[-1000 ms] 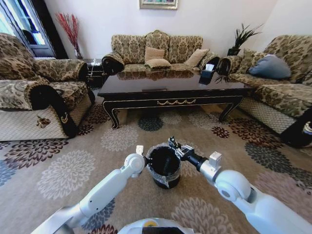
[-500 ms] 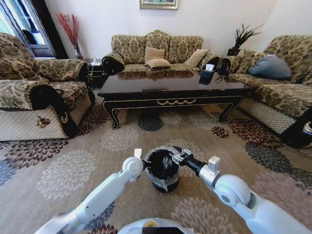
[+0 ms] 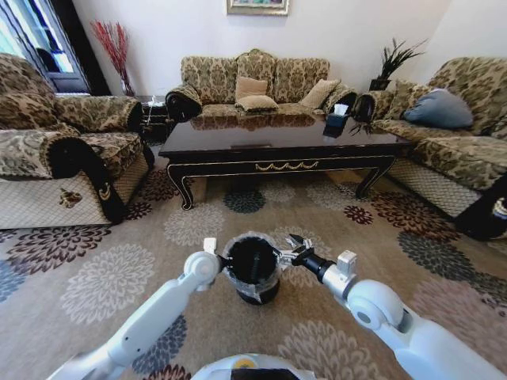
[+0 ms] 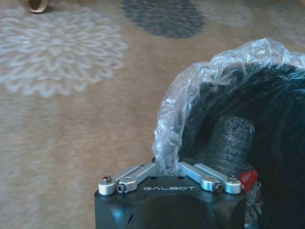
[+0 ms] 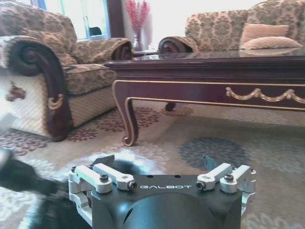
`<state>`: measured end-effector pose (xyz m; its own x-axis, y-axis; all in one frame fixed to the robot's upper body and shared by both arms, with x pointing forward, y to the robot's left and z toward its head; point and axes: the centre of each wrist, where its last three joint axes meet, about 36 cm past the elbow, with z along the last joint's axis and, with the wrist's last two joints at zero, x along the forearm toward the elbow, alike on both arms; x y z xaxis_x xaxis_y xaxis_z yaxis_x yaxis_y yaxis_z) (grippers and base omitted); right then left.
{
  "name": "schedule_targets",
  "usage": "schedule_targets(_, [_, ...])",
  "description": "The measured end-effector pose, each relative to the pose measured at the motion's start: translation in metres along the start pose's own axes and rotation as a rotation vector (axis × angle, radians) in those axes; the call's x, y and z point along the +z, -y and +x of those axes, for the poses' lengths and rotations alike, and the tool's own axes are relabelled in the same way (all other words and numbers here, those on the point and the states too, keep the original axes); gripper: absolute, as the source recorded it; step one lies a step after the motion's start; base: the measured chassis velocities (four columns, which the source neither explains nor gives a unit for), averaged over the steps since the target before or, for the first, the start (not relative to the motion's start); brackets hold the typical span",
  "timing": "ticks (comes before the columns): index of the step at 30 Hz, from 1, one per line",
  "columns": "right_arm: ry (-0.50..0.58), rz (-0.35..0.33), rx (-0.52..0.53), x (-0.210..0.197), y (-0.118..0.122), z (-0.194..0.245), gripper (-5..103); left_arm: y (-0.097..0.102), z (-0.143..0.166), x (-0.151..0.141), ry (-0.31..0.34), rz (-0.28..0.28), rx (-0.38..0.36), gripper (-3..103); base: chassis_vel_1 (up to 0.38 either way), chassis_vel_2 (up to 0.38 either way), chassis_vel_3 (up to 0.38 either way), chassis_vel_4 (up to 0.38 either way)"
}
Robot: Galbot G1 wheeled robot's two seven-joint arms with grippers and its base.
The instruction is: Move to the front of the table and pick up the trash from the floor, then place it into the trash bin.
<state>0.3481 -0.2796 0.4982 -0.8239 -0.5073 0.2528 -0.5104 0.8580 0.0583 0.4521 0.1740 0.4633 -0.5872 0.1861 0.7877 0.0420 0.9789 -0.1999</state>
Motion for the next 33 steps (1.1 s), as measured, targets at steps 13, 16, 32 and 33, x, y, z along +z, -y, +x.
schedule_targets(13, [-0.042,-0.069,0.104,0.035,0.042,-0.04,100,-0.099,0.031,-0.004,0.022,0.068,-0.161,0,0.0,0.0,0.0,0.0])
schedule_targets(16, [-0.056,-0.073,0.127,0.043,0.053,-0.049,100,-0.109,0.033,-0.004,0.024,0.084,-0.174,0,0.0,0.0,0.0,0.0])
schedule_targets(32, [-0.209,-0.064,0.273,0.136,0.132,-0.132,100,-0.157,0.059,0.011,0.049,0.207,-0.221,0,0.0,0.0,0.0,0.0])
schedule_targets(33, [-0.208,-0.081,0.284,0.137,0.136,-0.138,100,-0.159,0.06,0.012,0.049,0.211,-0.221,0,0.0,0.0,0.0,0.0])
